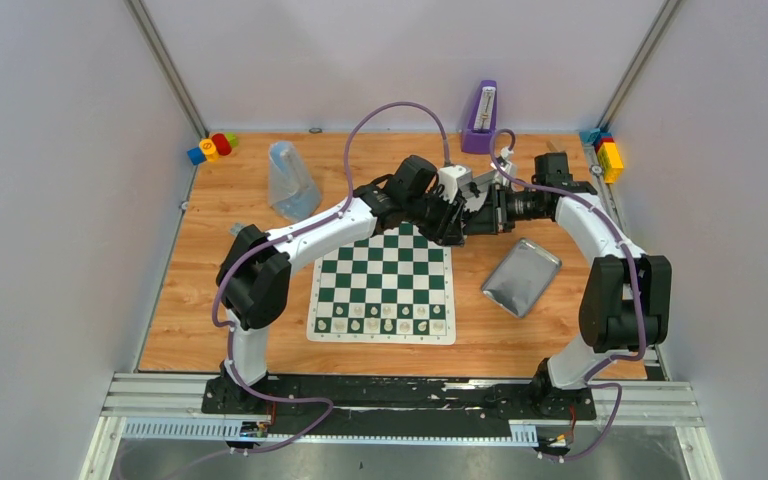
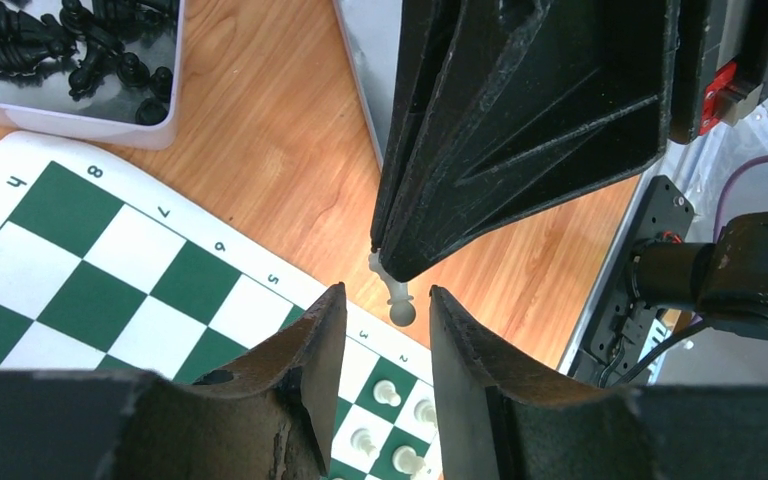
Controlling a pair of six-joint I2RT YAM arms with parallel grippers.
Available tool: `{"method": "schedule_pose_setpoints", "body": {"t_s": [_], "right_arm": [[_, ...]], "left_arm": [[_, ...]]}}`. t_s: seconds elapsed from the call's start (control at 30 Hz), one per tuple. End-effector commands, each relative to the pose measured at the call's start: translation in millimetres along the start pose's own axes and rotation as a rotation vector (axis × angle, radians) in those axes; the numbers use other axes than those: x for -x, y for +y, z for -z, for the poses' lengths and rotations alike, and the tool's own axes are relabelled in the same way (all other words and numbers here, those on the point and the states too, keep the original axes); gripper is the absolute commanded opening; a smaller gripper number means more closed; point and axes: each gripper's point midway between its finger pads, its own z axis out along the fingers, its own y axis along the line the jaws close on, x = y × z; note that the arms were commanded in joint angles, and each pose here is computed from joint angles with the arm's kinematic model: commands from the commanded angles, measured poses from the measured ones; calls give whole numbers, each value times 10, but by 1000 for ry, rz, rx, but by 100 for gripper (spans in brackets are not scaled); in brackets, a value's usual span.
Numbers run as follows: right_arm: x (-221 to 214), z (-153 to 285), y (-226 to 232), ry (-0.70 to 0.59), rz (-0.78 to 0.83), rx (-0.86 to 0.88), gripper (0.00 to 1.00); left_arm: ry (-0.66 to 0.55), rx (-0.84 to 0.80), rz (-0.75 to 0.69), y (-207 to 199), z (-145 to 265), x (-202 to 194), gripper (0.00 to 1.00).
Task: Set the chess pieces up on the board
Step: Place the chess piece on the chessboard.
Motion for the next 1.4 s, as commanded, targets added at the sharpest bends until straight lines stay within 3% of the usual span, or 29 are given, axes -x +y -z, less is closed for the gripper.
{"method": "schedule_pose_setpoints", "body": {"t_s": [0.0, 0.93, 1.37], "right_arm": [[123, 32, 50, -26, 37, 26, 0], [65, 32, 7, -20, 45, 5, 0], [59, 47, -1, -23, 64, -13, 1]], "left_arm": [[-101, -53, -68, -254, 228, 348, 42], [-109, -89, -76, -333, 247, 404, 24], [-106, -101, -83, -352, 247, 399, 0]]}}
